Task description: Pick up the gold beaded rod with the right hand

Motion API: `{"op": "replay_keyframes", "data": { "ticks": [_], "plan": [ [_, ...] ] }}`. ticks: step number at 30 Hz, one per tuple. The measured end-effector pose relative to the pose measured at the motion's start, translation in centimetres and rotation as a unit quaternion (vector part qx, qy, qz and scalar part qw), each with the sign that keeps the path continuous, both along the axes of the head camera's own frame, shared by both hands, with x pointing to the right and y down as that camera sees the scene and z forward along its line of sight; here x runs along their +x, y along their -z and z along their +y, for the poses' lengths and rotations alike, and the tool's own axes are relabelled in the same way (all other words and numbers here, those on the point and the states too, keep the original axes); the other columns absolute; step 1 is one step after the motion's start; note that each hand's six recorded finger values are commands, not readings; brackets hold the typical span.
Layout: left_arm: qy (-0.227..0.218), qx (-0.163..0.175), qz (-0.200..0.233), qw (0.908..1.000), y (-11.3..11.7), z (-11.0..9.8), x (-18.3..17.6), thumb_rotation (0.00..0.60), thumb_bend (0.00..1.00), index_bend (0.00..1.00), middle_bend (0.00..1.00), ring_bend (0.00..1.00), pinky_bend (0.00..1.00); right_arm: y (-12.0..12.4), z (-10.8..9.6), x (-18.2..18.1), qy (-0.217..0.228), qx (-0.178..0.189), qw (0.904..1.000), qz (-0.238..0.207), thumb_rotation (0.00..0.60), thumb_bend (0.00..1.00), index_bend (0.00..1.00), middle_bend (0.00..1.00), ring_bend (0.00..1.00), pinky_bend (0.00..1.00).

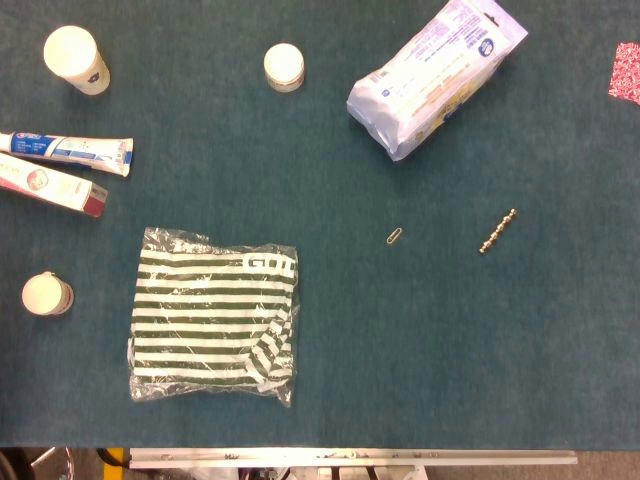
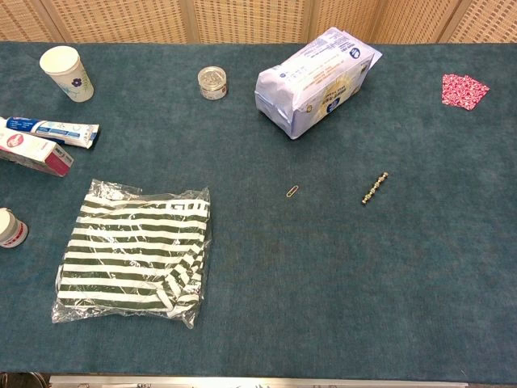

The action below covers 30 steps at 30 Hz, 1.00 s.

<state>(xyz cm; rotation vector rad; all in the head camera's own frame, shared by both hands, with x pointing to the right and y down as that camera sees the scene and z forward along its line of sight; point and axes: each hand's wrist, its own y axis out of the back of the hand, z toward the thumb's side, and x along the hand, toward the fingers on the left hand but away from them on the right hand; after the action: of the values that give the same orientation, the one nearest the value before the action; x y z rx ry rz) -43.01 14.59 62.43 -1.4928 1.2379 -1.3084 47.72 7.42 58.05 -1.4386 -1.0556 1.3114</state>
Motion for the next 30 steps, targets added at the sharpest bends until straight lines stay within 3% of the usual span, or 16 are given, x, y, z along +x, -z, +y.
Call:
{"op": "replay_keyframes", "data": {
  "ticks": [10, 19, 22, 30],
  "plan": [
    [0.004, 0.001, -0.002, 1.0000, 0.0, 0.0, -0.1, 0.600, 0.24, 0.08, 0.09, 0.07, 0.10, 0.5, -0.7, -0.9, 0.022, 0.008, 0.9997, -0.011, 0.600, 0.34, 0.37, 0.38, 0.33, 0.35],
    [0.007, -0.002, -0.003, 1.0000, -0.1, 0.0, -0.2, 0.600, 0.24, 0.08, 0.09, 0.07, 0.10, 0.4, -1.6, -2.2, 0.058, -0.002, 0.9983, 0.007, 0.600, 0.34, 0.37, 0.40, 0.34, 0.36],
    [0.009, -0.003, -0.003, 1.0000, -0.2, 0.0, -0.3, 0.600, 0.24, 0.08, 0.09, 0.07, 0.10, 0.2, -2.1, -3.1, 0.083, -0.009, 0.9962, 0.023, 0.600, 0.34, 0.37, 0.43, 0.41, 0.44],
    [0.012, -0.011, -0.003, 0.9999, -0.6, 0.1, -0.4, 0.600, 0.24, 0.08, 0.09, 0.07, 0.10, -1.0, -3.4, -5.6, 0.134, -0.035, 0.9898, 0.034, 0.600, 0.34, 0.37, 0.57, 0.59, 0.79]
  ]
}}
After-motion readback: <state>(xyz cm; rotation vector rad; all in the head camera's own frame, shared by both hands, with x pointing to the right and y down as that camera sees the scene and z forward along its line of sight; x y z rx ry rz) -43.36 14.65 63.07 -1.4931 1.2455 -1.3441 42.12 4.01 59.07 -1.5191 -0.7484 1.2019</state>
